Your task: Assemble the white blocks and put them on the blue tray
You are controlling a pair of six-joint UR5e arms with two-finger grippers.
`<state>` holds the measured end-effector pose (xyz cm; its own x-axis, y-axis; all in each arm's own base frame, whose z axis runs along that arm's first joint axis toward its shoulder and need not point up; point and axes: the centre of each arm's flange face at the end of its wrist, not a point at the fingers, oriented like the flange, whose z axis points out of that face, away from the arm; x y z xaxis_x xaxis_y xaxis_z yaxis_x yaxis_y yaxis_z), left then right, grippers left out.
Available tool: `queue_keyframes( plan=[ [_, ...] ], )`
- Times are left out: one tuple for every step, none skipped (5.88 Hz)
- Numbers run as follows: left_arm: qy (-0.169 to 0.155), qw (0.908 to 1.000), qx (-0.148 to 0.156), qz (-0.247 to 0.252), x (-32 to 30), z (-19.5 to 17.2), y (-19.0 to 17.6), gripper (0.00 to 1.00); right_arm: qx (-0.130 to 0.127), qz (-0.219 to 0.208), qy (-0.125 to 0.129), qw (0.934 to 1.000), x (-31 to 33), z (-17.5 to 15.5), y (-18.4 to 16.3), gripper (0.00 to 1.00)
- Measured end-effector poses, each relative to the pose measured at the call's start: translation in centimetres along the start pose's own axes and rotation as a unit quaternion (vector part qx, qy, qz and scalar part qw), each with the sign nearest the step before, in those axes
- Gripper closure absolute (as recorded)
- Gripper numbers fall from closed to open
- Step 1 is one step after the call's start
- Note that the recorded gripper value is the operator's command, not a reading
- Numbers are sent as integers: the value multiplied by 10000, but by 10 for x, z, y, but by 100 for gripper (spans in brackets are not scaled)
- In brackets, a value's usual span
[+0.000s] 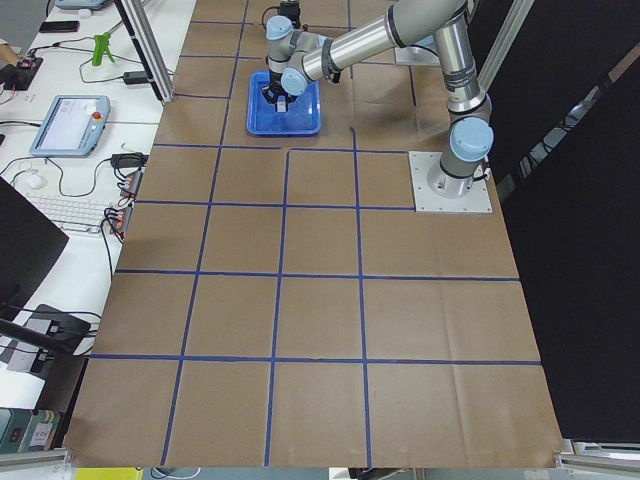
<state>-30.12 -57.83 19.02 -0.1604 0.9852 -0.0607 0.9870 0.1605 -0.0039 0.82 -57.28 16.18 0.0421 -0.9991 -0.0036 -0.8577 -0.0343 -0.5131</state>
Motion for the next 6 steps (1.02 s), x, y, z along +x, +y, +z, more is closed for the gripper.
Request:
queue_keyframes(
  plan=[
    [12, 10000, -4, 23, 1, 11, -3, 2, -5, -7, 12, 10000, 1, -1, 0, 75],
    [49, 10000, -21, 62, 4, 18, -8, 1, -13, -20, 30, 10000, 2, -3, -1, 78],
    [73, 9999, -38, 103, 7, 20, -13, 1, -34, -45, 81, 10000, 4, -7, -2, 78],
    [14, 9999, -18, 117, 8, 8, -16, 1, -92, -107, 200, 9997, 10, -19, -7, 78],
    [-36, 9999, 4, 116, 9, -17, -15, 1, -163, -114, 354, 9992, 16, -36, -15, 78],
    [-23, 9999, 0, 110, 12, -54, -13, 1, -197, -73, 492, 9986, 16, -52, -29, 78]
  ],
)
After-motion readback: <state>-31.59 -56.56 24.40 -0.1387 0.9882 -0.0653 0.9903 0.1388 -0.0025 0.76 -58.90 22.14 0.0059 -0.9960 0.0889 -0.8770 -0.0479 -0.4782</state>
